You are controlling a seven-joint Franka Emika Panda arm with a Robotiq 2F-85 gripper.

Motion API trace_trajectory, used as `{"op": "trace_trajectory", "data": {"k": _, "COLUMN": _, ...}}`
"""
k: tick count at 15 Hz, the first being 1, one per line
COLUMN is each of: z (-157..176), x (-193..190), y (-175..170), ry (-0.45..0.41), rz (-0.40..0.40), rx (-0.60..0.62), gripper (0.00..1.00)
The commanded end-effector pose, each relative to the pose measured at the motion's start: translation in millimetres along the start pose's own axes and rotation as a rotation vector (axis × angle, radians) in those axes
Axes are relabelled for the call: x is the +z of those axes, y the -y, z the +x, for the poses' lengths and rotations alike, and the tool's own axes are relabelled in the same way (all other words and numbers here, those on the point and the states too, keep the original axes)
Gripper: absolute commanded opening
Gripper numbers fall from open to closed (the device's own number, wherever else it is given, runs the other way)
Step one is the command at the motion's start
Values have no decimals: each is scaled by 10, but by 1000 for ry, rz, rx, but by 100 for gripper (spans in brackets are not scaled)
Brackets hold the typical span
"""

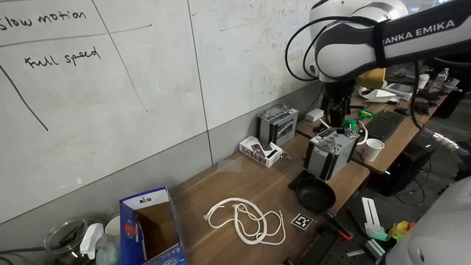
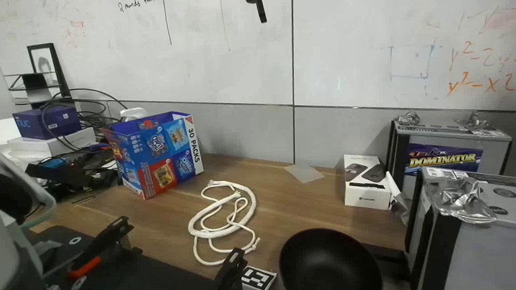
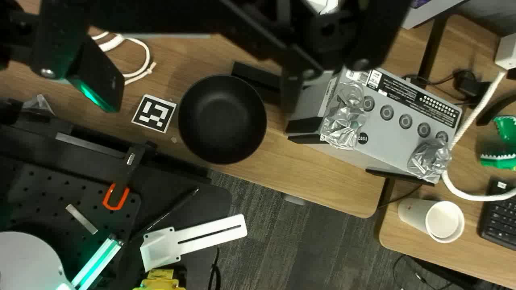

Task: Put the two white ropes inside the blue box

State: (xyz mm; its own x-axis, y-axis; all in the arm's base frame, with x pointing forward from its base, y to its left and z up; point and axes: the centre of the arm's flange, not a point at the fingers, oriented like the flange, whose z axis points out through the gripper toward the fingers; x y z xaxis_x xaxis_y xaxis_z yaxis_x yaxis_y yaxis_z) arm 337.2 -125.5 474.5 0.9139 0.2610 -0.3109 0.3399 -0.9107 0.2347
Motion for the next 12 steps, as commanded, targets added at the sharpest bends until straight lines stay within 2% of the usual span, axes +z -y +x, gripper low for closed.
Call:
{"op": "trace_trajectory", "data": {"k": 1, "z": -1, "x": -14, "y": -7, "ry": -3, "rz": -2, "rx": 2, "gripper": 100}}
{"op": "trace_trajectory", "data": {"k": 7, "z": 33, "x": -26, "y": -1, "ry": -19, "rz": -5, "rx": 9, "gripper": 100}}
{"op": "trace_trajectory", "data": {"k": 12, "z": 471, "x": 237, "y": 264, "ry": -92, "rz": -8, "rx": 63, "gripper": 100}}
